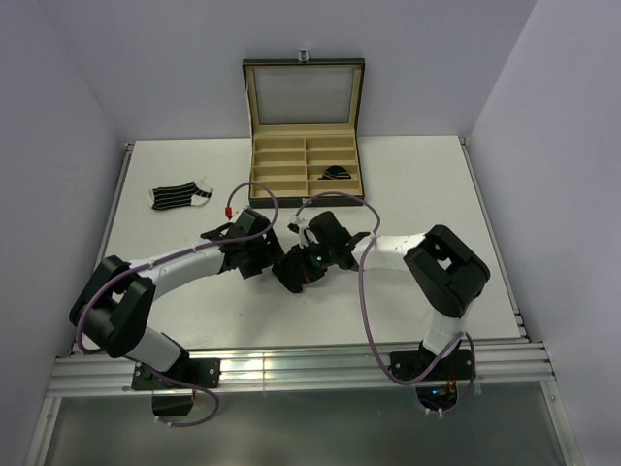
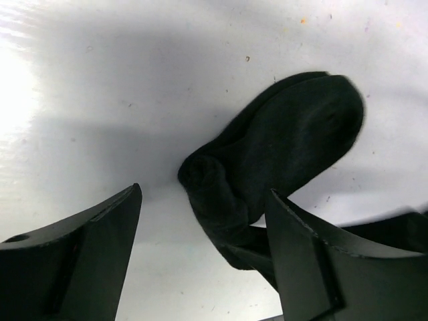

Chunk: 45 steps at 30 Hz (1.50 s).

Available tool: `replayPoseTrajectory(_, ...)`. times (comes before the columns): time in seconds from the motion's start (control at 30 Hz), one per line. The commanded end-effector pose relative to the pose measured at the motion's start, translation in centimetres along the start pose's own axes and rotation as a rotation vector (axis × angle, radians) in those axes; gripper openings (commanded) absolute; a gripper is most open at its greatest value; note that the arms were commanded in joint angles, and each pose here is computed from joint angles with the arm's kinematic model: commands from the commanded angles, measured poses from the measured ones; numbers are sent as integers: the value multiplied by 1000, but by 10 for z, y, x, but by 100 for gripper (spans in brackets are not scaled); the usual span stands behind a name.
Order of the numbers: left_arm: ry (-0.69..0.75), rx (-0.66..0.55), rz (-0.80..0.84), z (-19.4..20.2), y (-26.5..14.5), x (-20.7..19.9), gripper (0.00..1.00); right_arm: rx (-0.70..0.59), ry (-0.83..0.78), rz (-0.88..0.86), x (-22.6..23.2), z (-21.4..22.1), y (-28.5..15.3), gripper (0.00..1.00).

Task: Roll the socks
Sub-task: Roll the sock at the center of the board.

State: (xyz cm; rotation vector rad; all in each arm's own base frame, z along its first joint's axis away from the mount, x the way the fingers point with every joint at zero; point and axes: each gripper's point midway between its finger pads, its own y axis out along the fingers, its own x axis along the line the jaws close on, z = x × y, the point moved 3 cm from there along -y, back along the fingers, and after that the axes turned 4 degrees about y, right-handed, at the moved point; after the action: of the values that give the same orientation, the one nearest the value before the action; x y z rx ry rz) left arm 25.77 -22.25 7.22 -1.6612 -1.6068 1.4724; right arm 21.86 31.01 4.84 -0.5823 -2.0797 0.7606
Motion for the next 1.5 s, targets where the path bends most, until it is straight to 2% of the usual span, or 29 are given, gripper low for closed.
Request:
replayPoseTrajectory(0.0, -11, -64, 13, -5, -11, 3, 80, 135, 121, -194, 9, 19, 0, 0)
replayPoseTrajectory(0.03, -18, -83, 46, -7, -15, -1, 81, 132, 131, -248, 12, 16, -2, 0)
replayPoseTrajectory(0.17, -25, -77, 64, 2, -15, 7, 80, 152, 196, -286, 3, 14, 0, 0)
replayPoseTrajectory(0.37, -30, -34, 84, 14, -11, 11, 74, 166, 260, -278, -15, 9, 3, 0)
replayPoseTrajectory(0.6, -55, -43, 107, 16, -4, 7, 73, 178, 305, -273, -23, 7, 5, 0)
replayPoseTrajectory(1.1, -49, 24, 50, 31, 15, 10, 54, 172, 448, -281, -40, 10, 13, 0)
replayPoseTrajectory(1.27, -32, 43, 28, 33, 21, 10, 43, 167, 465, -266, -43, 10, 13, 0)
replayPoseTrajectory(1.37, -14, 56, -3, 33, 28, 11, 33, 156, 461, -227, -46, 9, 11, 0)
replayPoseTrajectory(1.4, -8, 62, -10, 32, 28, 9, 24, 141, 447, -197, -49, 8, 11, 0)
replayPoseTrajectory(1.43, 4, 63, -15, 31, 29, 9, 19, 128, 434, -188, -48, 6, 6, 2)
replayPoseTrajectory(1.47, 12, 70, -21, 31, 31, 7, 16, 110, 415, -179, -46, 3, 3, 9)
